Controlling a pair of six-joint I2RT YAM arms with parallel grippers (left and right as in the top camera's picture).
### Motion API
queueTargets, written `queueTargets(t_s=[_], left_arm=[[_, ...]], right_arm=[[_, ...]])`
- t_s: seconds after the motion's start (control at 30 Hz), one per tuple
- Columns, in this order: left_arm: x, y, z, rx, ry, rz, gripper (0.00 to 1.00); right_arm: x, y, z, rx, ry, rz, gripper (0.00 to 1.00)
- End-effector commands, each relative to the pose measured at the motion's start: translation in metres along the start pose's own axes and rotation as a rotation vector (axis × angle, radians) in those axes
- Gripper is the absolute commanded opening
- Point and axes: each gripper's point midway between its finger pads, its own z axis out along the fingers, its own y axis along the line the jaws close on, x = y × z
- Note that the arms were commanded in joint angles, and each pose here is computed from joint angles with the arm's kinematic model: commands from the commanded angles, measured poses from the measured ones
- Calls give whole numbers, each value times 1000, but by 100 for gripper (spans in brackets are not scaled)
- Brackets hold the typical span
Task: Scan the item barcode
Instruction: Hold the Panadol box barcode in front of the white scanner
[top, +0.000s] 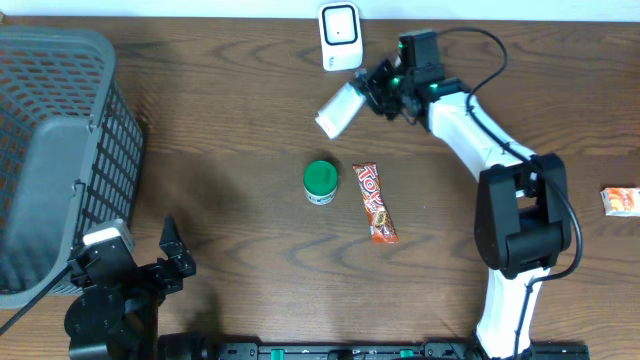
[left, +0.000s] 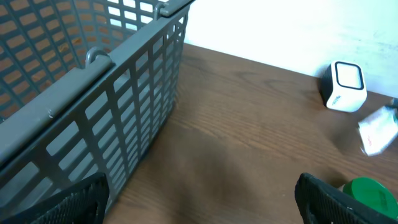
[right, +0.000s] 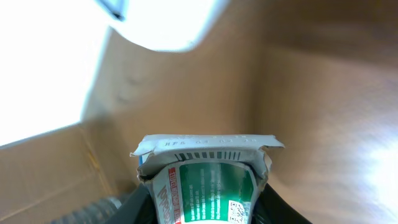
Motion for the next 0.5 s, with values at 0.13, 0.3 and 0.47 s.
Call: queueTargets(t_s=[0.13, 0.3, 0.47], left_arm=[[-1, 2, 0, -12, -4, -7, 96], [-1, 2, 0, -12, -4, -7, 96], [-1, 2, 0, -12, -4, -7, 96]], right_arm=[[-45, 58, -17, -91, -395, -91, 25], [-59, 80, -16, -178, -542, -99, 25], [-90, 83, -12, -311, -668, 30, 26]])
